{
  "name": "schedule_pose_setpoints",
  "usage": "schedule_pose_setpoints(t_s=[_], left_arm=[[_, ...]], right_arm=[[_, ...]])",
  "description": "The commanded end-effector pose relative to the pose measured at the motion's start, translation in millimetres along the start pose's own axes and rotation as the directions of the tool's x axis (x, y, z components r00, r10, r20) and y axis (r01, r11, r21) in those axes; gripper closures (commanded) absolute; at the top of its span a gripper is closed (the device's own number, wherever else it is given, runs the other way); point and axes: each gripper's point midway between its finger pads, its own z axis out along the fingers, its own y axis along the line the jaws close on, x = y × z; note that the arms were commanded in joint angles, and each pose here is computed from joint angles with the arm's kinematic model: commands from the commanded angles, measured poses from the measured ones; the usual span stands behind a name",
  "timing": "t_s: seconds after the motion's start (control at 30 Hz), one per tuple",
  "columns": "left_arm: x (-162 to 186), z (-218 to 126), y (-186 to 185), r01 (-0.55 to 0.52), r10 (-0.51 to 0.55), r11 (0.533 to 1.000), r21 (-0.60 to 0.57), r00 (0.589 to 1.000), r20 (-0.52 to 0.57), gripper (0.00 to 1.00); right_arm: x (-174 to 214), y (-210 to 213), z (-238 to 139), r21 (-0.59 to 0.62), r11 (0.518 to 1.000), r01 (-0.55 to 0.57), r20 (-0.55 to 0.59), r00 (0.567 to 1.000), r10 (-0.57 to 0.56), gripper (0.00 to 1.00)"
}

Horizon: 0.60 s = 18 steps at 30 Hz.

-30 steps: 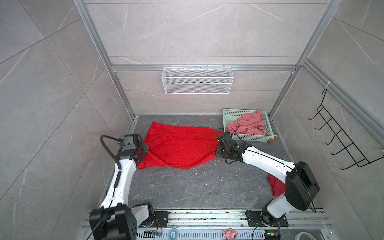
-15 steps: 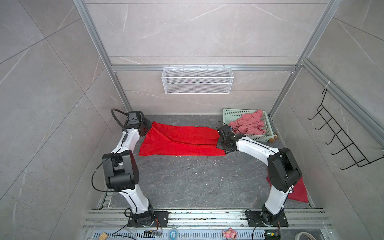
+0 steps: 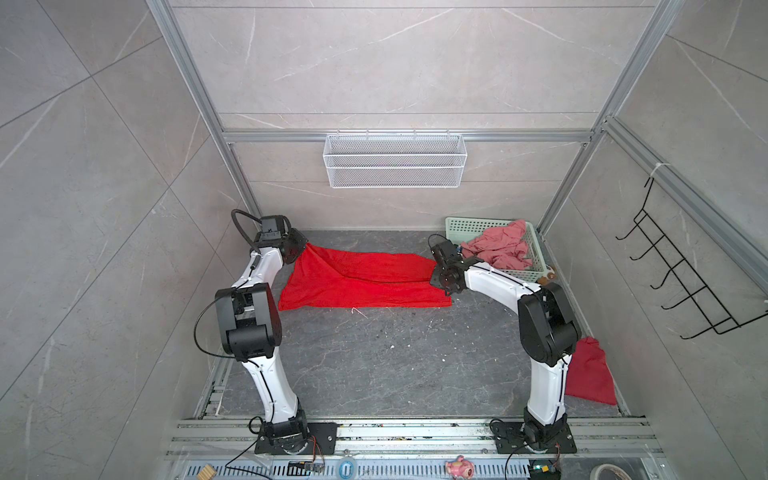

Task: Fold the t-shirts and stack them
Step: 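Release the folded hem and raise both grippers above the shirt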

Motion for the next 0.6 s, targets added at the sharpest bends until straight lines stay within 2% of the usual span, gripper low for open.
schedule_pose_setpoints(t_s=[0.0,0.07,0.17,0.23,0.33,0.47,0.57], left_arm=[[-15.1,-1.8,-23.5,-0.077,0.076,0.994,0.073,0.997,0.018,0.91],[-17.1,-4.4,-28.3,-0.104,0.103,0.992,0.078,0.995,0.015,0.64],[-21.5,-18.5,-29.8,-0.147,0.146,0.988,0.051,0.989,0.029,0.49],[-17.7,-28.5,-24.4,-0.148,0.147,0.989,0.018,0.989,0.029,0.44],[6.4,-33.0,-7.4,-0.107,0.106,0.994,-0.024,0.994,-0.018,0.4],[52.8,-26.5,15.8,-0.13,0.118,0.985,-0.117,0.988,-0.1,0.39],[76.6,-17.5,26.1,-0.113,0.094,0.986,-0.124,0.984,-0.149,0.39]], right_arm=[[-8.6,-9.3,-7.3,0.054,0.999,-0.003,0.026,1.0,0.002,0.65],[-17.0,-8.9,-20.7,0.041,0.999,-0.005,0.063,0.998,0.003,0.6],[-29.8,3.2,-47.7,-0.021,1.0,0.016,0.134,0.991,-0.013,0.54],[-34.8,21.9,-65.7,-0.07,0.996,0.062,0.176,0.983,-0.049,0.53],[-28.1,63.4,-74.6,-0.145,0.98,0.137,0.188,0.976,-0.108,0.52],[-19.4,109.1,-60.6,-0.224,0.954,0.199,0.159,0.973,-0.165,0.52],[-23.3,127.8,-44.8,-0.242,0.946,0.216,0.159,0.97,-0.181,0.52]])
